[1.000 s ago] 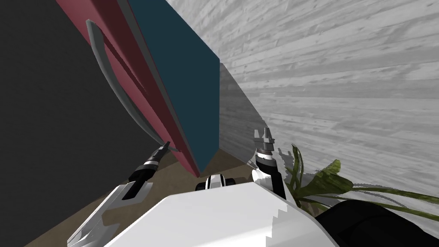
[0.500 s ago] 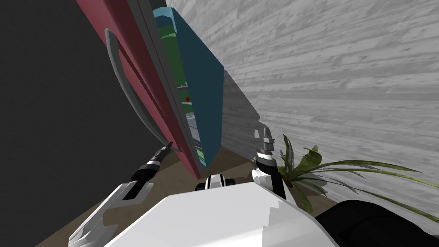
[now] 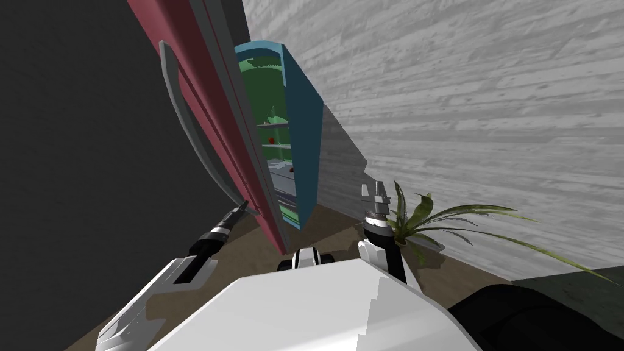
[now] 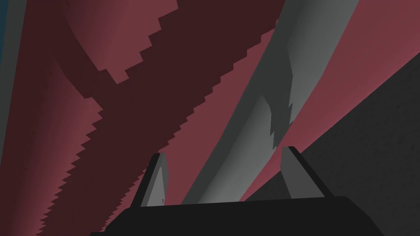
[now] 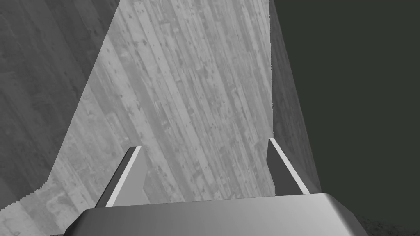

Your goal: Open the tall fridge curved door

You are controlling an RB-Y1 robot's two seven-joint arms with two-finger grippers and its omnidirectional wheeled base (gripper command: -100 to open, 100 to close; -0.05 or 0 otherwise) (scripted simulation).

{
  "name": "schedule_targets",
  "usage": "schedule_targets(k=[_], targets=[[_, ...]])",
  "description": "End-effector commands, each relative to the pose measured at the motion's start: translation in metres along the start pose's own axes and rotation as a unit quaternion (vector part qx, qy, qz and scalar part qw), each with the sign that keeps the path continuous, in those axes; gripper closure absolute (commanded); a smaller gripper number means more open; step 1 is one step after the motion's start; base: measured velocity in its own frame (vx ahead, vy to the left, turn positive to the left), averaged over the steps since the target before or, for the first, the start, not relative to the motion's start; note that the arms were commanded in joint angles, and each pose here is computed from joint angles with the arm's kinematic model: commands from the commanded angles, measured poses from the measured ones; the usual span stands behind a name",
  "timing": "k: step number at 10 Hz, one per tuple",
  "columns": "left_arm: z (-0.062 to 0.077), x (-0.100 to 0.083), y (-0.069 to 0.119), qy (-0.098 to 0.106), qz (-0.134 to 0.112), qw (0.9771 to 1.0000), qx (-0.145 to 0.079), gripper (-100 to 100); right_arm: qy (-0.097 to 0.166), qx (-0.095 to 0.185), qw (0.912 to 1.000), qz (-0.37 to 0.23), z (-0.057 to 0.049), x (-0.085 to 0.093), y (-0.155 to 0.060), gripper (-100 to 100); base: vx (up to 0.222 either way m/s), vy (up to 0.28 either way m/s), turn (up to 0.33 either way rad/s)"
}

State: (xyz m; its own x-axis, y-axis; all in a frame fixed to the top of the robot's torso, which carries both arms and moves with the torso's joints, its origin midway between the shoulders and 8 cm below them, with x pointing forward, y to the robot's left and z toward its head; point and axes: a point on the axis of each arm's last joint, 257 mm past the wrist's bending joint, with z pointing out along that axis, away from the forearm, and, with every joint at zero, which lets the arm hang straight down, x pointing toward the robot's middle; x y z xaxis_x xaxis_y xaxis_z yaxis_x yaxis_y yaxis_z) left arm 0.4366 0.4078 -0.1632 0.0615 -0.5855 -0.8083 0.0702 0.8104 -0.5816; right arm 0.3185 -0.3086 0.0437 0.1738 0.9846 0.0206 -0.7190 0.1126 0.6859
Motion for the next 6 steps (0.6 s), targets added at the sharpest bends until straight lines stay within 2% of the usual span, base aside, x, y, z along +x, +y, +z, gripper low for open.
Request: schedule_targets(k=[1, 2, 4, 5, 6], targets=[[0.004, -0.005, -0.010, 0.002, -0.003, 0.9998, 0.017, 100, 0.000, 0.000, 1.0000, 0.000, 0.000, 0.000, 0.000, 0, -0.140, 0.236, -0.092], [0.004, -0.005, -0.010, 0.002, -0.003, 0.9998, 0.017, 100, 0.000, 0.000, 1.0000, 0.000, 0.000, 0.000, 0.000, 0, -0.157, 0.225, -0.068], [0.005, 0.002, -0.020, 0.018, -0.007, 0.9992, 0.035, 100, 0.000, 0.000, 1.0000, 0.000, 0.000, 0.000, 0.000, 0, -0.168, 0.257, -0.134], [0.005, 0.002, -0.020, 0.018, -0.007, 0.9992, 0.035, 100, 0.000, 0.000, 1.0000, 0.000, 0.000, 0.000, 0.000, 0, -0.216, 0.281, -0.081], [0.003, 0.008, -0.017, 0.022, -0.006, 0.9993, 0.030, 100, 0.000, 0.000, 1.0000, 0.000, 0.000, 0.000, 0.000, 0, -0.103, 0.125, -0.012]])
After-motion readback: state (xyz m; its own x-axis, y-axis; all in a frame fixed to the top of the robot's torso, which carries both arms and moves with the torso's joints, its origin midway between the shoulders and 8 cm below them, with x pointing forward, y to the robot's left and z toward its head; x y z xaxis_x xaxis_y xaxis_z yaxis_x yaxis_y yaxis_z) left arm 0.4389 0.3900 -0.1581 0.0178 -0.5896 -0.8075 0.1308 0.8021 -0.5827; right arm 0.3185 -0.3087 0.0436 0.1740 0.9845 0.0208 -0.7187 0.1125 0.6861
